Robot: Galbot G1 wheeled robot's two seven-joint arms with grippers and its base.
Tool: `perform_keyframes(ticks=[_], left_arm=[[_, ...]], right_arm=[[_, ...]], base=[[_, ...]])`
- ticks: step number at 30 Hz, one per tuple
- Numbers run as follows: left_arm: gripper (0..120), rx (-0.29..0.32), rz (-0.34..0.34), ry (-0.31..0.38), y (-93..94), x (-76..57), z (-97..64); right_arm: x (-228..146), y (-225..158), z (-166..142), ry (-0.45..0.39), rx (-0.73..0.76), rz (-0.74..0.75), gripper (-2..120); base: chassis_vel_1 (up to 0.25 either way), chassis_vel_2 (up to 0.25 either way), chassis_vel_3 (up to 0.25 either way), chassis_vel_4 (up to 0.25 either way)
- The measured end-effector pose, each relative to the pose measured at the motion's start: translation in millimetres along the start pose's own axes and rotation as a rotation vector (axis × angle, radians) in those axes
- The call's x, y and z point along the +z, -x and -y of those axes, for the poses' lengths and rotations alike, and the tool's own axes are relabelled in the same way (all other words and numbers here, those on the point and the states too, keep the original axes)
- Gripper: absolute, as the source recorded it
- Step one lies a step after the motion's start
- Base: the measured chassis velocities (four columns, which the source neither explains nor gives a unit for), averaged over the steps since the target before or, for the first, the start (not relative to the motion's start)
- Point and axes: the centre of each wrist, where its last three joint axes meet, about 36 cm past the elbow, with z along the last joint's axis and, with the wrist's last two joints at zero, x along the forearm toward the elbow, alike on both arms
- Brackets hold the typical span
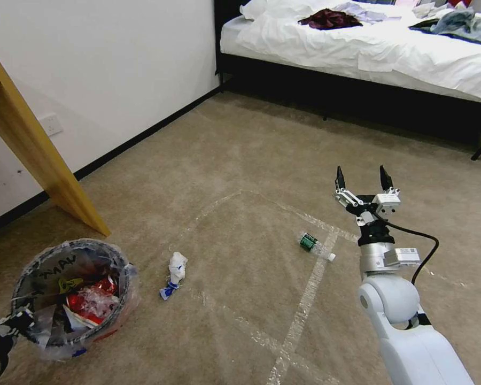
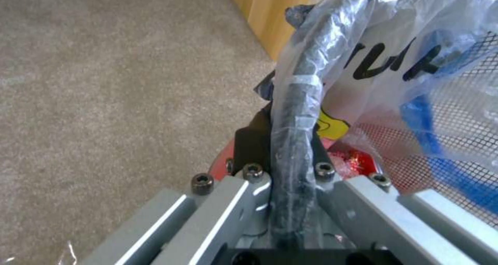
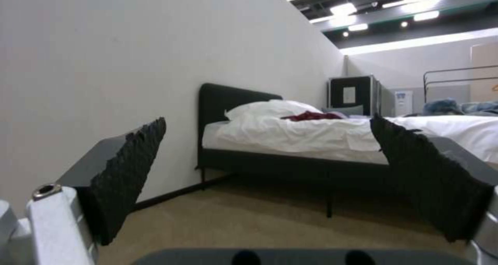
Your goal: Pick up the trash bin and place the garbage on the floor into it.
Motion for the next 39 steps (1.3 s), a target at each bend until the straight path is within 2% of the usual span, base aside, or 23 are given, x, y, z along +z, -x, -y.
perform_keyframes(ticks=[39], left_arm=[[0, -0.005, -0.006, -0.011, 0.1, 0.9, -0.4]], right_arm=[[4.1, 2.2, 0.5, -0.002, 0.001, -0.008, 100]], base=[[0.0, 0.0, 0.0, 0.0]])
